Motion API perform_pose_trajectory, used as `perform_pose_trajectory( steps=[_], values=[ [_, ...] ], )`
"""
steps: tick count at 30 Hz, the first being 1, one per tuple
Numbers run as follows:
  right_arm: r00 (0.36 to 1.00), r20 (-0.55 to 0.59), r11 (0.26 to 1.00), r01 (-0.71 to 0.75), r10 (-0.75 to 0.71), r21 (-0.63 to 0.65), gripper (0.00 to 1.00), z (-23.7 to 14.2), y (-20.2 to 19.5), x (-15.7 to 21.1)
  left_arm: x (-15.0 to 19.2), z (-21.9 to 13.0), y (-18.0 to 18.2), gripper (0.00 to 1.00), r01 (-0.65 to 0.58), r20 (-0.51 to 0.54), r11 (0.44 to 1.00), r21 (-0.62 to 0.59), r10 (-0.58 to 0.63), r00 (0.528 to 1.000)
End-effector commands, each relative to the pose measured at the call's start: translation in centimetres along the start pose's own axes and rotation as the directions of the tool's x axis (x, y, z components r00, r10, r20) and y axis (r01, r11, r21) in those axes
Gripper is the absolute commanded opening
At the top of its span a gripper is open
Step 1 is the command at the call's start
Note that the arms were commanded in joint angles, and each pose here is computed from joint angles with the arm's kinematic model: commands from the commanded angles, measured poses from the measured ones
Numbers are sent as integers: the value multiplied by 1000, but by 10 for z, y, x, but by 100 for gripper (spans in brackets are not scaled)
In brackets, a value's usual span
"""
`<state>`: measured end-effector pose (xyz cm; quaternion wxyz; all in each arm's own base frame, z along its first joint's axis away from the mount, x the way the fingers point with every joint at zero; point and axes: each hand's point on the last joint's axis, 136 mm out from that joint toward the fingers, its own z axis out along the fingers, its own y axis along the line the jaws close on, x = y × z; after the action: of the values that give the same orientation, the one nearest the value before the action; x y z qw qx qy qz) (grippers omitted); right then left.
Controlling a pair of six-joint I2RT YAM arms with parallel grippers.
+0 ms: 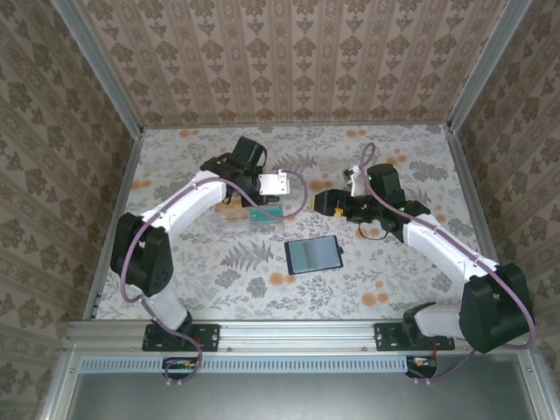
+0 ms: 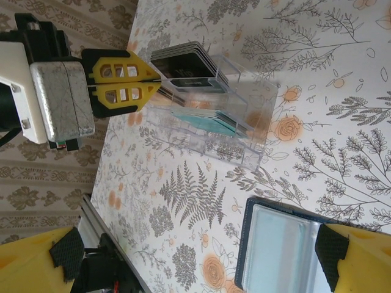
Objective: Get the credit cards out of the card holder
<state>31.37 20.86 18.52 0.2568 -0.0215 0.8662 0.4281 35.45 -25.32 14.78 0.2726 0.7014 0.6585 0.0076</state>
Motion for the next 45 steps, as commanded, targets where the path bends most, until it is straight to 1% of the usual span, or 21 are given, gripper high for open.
perform_pose_trajectory(
  steps=[1,3,5,14,24,33,37,45],
  values=[
    [1000,18,999,19,-18,-40,100,-1,12,-13,2,3,-6,8,25,-1,998,63,-25,1000],
    [1000,17,999,15,-15,-41,100,-1,12,-13,3,5,-6,9,29,-4,997,67,-28,1000],
    [1000,16,999,15,-15,-42,100,-1,11,-13,4,8,-6,12,32,-9,997,70,-32,999],
    [1000,6,999,9,-9,-45,100,2,10,-12,9,13,-3,14,45,-16,995,91,-44,999],
    [1000,-3,998,2,-3,-57,100,6,10,-13,5,1,11,16,50,-18,998,41,-49,999],
    [1000,-9,998,-3,3,-62,100,9,9,-12,11,1,21,15,50,-42,999,-5,-50,998],
    [1000,-9,998,-5,4,-61,100,9,8,-12,13,1,29,17,57,-46,998,-38,-59,997],
    [1000,-11,998,-10,9,-65,100,10,8,-11,12,4,26,17,65,-31,998,-18,-65,997]
  ],
)
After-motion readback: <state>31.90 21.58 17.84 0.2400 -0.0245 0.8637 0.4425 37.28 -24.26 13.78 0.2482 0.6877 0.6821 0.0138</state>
